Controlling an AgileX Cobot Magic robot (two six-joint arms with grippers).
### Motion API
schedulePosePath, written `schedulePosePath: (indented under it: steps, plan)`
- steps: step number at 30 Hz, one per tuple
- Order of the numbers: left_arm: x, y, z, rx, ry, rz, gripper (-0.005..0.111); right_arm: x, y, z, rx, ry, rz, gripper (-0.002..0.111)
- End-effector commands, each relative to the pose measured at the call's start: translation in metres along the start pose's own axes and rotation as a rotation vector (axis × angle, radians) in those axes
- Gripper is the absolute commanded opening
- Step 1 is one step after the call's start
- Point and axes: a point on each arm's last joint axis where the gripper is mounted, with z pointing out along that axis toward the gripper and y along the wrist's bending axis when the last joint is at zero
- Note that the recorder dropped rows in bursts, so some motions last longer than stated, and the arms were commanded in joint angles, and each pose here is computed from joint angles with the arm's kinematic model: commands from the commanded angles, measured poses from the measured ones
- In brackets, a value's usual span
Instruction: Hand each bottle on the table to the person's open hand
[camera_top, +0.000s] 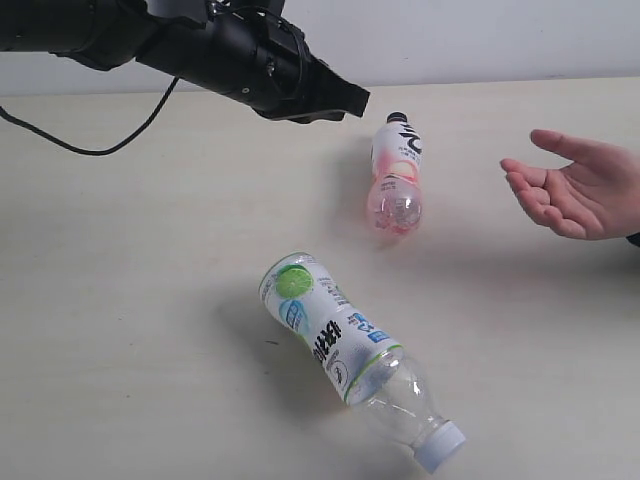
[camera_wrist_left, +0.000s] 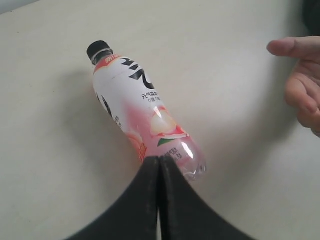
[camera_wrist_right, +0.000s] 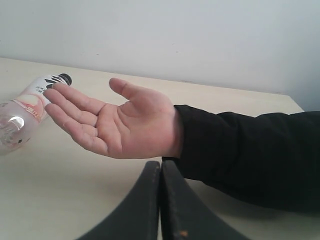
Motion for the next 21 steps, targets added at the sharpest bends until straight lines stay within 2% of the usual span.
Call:
schedulePosePath:
  steps: [1, 4, 8, 13, 17, 21]
  plan:
    - [-0.006, -0.001, -0.003, 0.006, -0.02, 0.031, 0.0, 0.0, 0.0, 0.0, -0.002, -0.015, -0.001, 0.0]
    - [-0.014, -0.012, -0.005, 0.046, -0.017, 0.062, 0.0, 0.0, 0.002, 0.0, -0.033, -0.019, -0.008, 0.0]
    - [-0.027, -0.045, -0.004, 0.08, -0.049, 0.086, 0.0, 0.0, 0.003, 0.0, -0.049, -0.022, -0.011, 0.0]
    - [-0.045, -0.08, -0.005, -0.019, -0.094, 0.164, 0.0, 0.0, 0.003, 0.0, -0.049, -0.015, -0.011, 0.0]
    - [-0.056, -0.081, -0.003, -0.141, -0.057, 0.164, 0.0, 0.0, 0.003, 0.0, -0.049, -0.015, -0.011, 0.0]
    - [-0.059, -0.065, 0.006, -0.321, 0.038, 0.088, 0.0, 0.0, 0.003, 0.0, -0.049, -0.015, -0.011, 0.0]
